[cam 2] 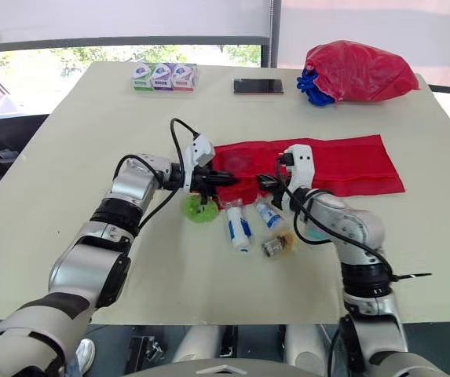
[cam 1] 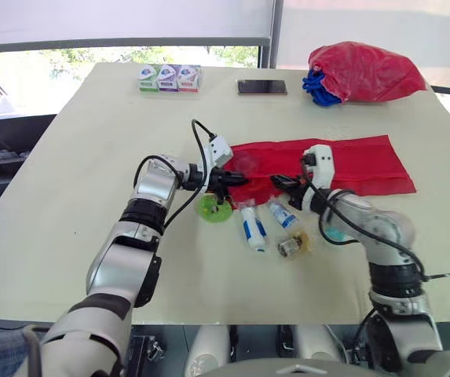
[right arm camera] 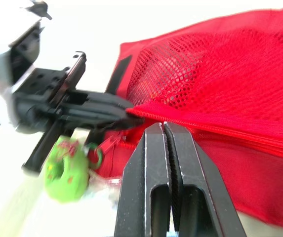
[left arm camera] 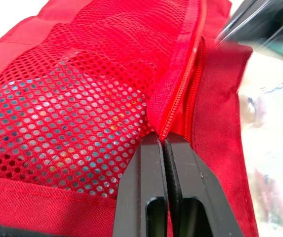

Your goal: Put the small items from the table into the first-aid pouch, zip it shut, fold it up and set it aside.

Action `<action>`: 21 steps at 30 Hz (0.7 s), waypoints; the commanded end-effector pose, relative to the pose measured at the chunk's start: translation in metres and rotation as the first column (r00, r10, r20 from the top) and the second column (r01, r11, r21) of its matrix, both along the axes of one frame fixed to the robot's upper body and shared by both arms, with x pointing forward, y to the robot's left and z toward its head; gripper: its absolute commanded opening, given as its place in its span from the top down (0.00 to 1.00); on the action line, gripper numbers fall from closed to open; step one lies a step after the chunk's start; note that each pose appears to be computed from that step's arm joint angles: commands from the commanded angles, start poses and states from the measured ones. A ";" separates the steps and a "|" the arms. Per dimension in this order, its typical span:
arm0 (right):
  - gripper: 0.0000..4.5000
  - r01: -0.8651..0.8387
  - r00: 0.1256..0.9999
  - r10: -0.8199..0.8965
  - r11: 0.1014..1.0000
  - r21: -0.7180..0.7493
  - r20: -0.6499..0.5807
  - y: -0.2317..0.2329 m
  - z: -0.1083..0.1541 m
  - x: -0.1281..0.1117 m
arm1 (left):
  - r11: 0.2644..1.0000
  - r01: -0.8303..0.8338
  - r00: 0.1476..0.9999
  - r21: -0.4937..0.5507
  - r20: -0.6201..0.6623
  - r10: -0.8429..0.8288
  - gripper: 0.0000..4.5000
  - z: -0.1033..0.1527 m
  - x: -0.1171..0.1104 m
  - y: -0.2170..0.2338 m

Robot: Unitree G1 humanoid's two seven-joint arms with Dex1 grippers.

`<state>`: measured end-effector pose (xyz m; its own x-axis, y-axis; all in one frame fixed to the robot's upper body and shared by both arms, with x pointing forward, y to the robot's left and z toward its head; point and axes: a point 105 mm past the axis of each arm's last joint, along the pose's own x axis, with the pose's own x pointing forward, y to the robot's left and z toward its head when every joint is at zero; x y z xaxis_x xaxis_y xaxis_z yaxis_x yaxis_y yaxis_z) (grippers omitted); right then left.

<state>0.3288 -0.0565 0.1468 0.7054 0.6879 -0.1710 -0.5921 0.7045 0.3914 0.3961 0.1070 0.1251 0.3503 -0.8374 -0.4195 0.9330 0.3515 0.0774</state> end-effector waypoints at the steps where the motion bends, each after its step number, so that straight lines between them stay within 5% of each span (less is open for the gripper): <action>1: 0.98 -0.092 0.977 0.099 0.995 -0.044 0.191 -0.011 0.029 -0.024 | 0.999 -0.031 0.998 0.020 0.061 0.030 1.00 0.011 0.005 0.017; 8: 0.98 -0.115 0.871 0.174 0.981 -0.154 0.459 -0.057 0.054 -0.058 | 0.996 -0.043 0.996 0.073 0.075 0.038 1.00 0.010 0.000 0.042; 15: 0.98 -0.166 0.847 0.306 0.929 -0.332 0.434 -0.107 0.048 -0.094 | 0.987 -0.070 0.995 0.146 0.078 0.059 1.00 0.006 -0.011 0.074; 21: 0.42 -0.190 0.853 0.327 0.920 -0.343 0.407 -0.143 0.055 -0.119 | 0.978 -0.122 0.988 0.168 0.109 0.105 1.00 0.007 -0.006 0.086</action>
